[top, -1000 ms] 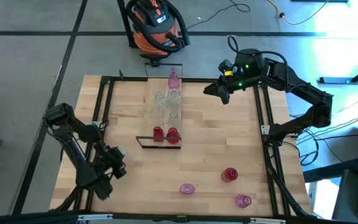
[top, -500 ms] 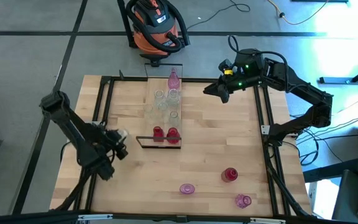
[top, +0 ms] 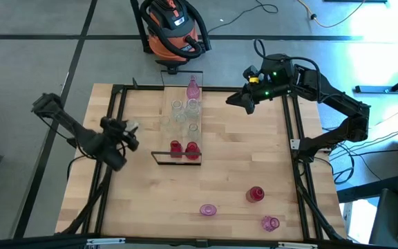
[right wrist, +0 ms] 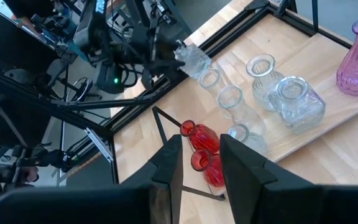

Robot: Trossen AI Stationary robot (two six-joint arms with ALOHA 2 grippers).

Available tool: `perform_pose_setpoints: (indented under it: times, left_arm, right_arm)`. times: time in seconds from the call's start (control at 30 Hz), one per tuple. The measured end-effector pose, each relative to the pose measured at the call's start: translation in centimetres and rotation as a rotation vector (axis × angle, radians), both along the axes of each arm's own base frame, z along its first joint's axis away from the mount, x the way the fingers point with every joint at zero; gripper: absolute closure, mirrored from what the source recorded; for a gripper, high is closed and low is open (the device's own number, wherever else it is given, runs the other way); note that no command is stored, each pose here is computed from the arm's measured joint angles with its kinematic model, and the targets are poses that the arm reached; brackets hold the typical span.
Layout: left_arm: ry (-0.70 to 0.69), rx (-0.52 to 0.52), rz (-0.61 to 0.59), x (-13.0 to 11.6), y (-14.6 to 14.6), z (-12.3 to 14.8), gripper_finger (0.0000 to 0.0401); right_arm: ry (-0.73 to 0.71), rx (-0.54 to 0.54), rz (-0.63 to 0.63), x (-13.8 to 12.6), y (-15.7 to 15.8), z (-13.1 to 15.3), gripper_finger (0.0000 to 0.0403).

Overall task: Sort vases onto shelf
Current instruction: Put the transparent vase on the shelf

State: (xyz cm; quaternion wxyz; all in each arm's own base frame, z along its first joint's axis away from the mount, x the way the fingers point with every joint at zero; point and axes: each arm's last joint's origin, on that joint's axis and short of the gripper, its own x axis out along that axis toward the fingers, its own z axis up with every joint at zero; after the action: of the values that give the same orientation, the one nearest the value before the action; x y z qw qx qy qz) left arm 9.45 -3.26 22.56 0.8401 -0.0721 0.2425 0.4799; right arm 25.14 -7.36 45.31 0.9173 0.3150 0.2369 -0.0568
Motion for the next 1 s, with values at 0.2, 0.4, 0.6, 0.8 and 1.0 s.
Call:
perform_pose_setpoints:
  times: [0.2,0.4,0.6,0.8,1.0]
  left_arm:
    - [-0.048,0.011,0.047,0.6,1.2,0.4,0.0200]
    - [-0.022,0.016,0.034,2.8,2.0,0.8,0.0200]
    - [0.027,0.018,0.027,4.8,4.0,1.4,0.0200]
    - [0.091,-0.009,-0.020,5.7,6.7,1.9,0.0200]
    - [0.121,0.017,-0.167,6.7,9.5,2.7,0.0200]
  right_arm:
    - [-0.042,-0.015,-0.001,0.2,-0.1,0.4,0.0312]
    - [-0.072,-0.025,-0.002,0.5,-0.2,0.6,0.0312]
    - [-0.070,-0.017,0.000,0.8,-0.3,0.4,0.0312]
    - [-0.065,-0.012,0.017,1.2,0.3,0.3,0.0312]
    - [-0.067,-0.027,0.056,1.5,1.6,0.3,0.0312]
